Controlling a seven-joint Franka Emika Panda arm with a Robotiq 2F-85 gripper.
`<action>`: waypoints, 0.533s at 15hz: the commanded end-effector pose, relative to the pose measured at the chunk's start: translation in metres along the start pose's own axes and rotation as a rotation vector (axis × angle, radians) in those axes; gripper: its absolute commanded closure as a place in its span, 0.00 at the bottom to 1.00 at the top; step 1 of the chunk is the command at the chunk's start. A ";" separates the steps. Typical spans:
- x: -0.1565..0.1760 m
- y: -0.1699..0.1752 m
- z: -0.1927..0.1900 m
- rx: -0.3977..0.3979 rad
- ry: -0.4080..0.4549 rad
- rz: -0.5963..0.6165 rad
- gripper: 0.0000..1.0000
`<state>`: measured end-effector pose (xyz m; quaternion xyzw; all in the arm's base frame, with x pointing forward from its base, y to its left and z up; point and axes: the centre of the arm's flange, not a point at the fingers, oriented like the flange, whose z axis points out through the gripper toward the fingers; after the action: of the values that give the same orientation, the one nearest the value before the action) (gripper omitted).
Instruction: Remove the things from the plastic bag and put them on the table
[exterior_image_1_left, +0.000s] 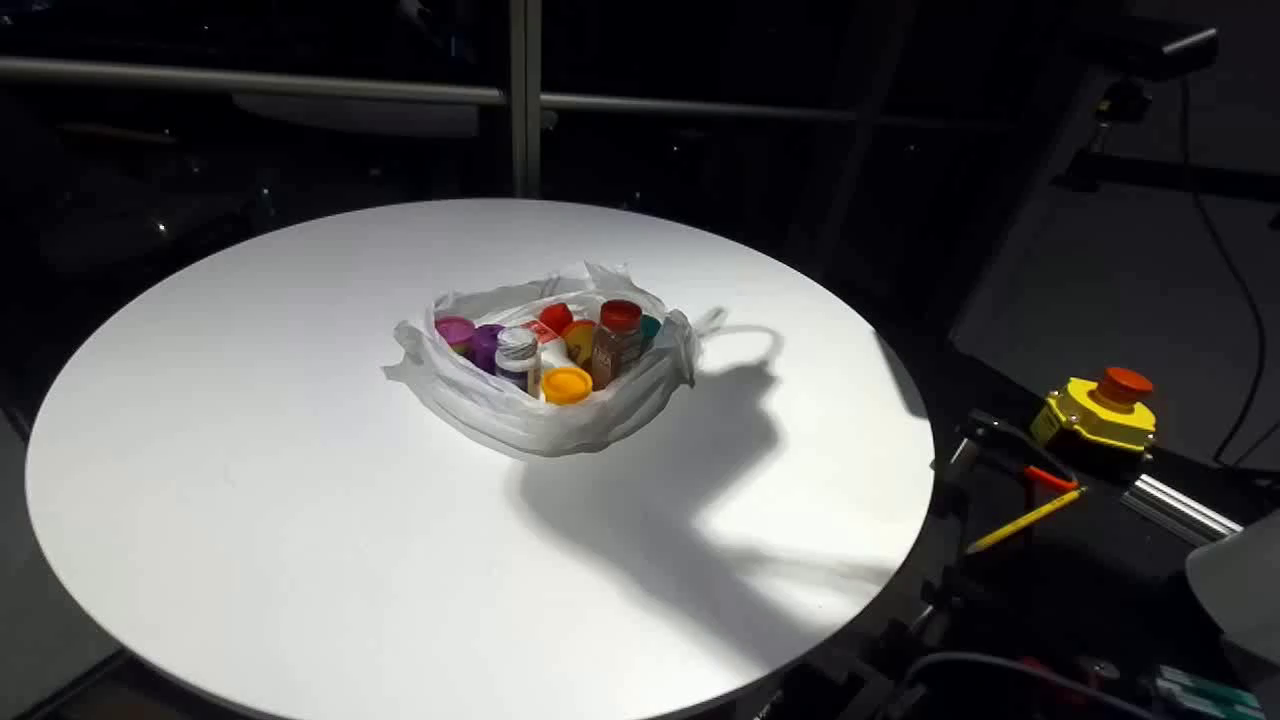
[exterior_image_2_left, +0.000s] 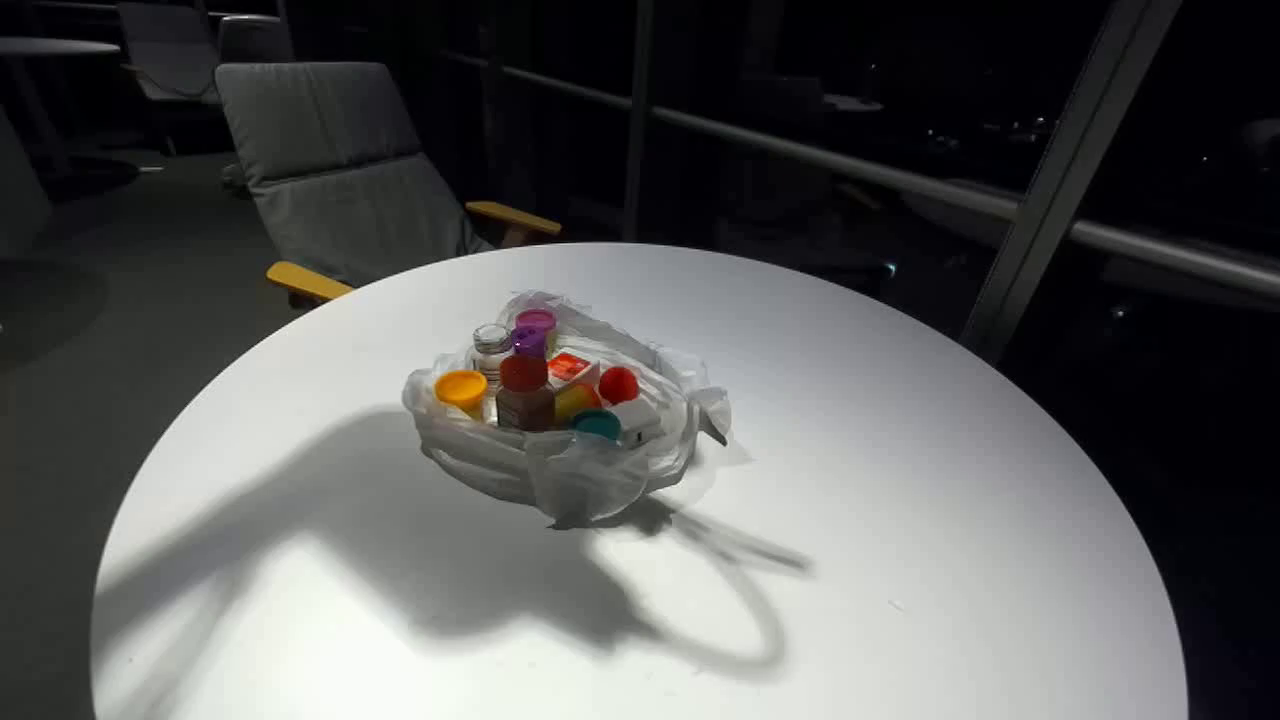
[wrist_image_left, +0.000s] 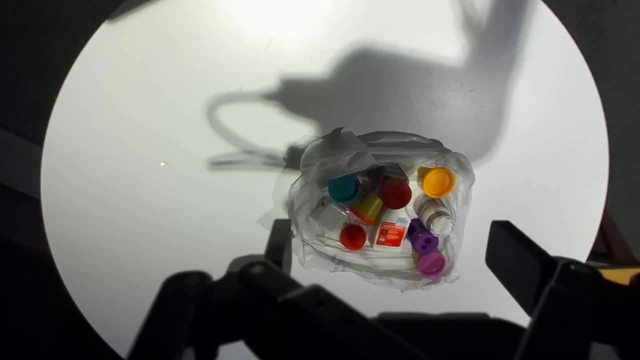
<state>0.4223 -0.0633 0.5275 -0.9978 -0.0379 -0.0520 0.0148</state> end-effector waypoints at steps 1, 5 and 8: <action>0.001 0.000 -0.002 -0.001 0.005 0.000 0.00; 0.002 0.001 -0.011 -0.004 0.023 0.000 0.00; 0.002 0.001 -0.011 -0.004 0.023 0.000 0.00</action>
<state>0.4230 -0.0640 0.5382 -0.9972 -0.0376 -0.0636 0.0134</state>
